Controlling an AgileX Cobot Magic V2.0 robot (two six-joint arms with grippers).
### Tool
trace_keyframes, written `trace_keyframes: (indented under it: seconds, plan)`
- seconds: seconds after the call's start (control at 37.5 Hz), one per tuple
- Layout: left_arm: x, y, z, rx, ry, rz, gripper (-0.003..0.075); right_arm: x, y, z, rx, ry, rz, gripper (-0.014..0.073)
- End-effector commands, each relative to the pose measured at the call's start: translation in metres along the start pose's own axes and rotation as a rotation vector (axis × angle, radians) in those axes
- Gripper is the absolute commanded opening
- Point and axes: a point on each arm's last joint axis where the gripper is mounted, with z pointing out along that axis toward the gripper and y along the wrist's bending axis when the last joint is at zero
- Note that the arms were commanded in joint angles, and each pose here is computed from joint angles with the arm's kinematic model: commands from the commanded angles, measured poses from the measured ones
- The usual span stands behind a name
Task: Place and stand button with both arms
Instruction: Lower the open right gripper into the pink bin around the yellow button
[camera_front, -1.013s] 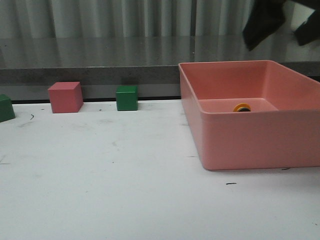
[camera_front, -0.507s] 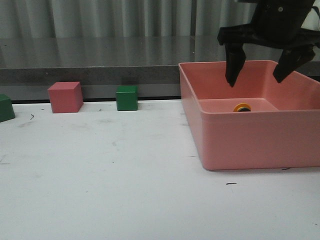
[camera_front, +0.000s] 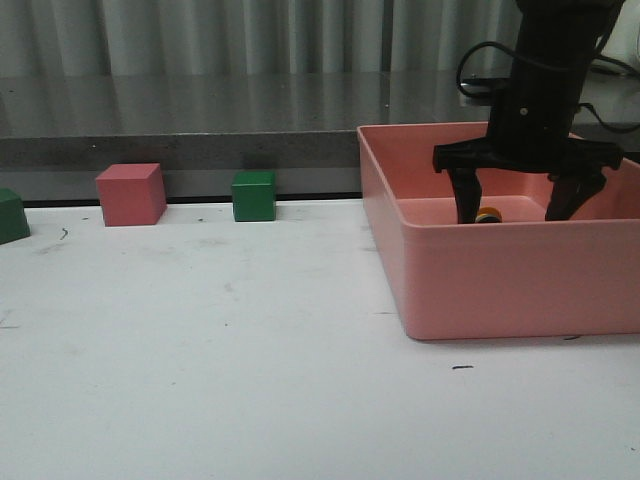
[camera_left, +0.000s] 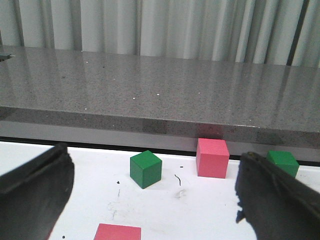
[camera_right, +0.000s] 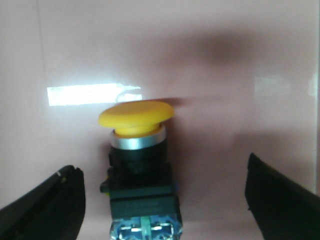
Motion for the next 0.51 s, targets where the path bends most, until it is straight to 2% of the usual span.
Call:
trace_keyframes:
  seconds: [0.0,0.05,0.13,0.24,0.29,0.48]
  plan:
    - [-0.0193,-0.0007,-0.0001,0.004,-0.110,-0.008,0.0617,-0.0105,0.0011,-0.0230,-0.041,-0.068,0.013,0.0652]
    - [-0.0193,-0.0007,-0.0001,0.004,-0.110,-0.008,0.0617,-0.0096,0.0030,-0.0205,-0.062,-0.056,0.015,0.0618]
    - [-0.0193,-0.0007,-0.0001,0.004,-0.110,-0.008,0.0617,-0.0091,0.0049,-0.0206,-0.082,-0.050,0.024,0.0522]
    - [-0.0193,-0.0007,-0.0001,0.004,-0.110,-0.008,0.0617,-0.0090,0.0049,-0.0206,-0.082,-0.049,0.024,0.0340]
    - [-0.0193,-0.0007,-0.0001,0.004,-0.110,-0.008,0.0617,-0.0090,0.0048,-0.0206,-0.081,-0.049,0.024,0.0279]
    - [-0.0193,-0.0007,-0.0001,0.004,-0.110,-0.008,0.0617,-0.0083,0.0044,-0.0255,-0.080,-0.045,0.023,0.0266]
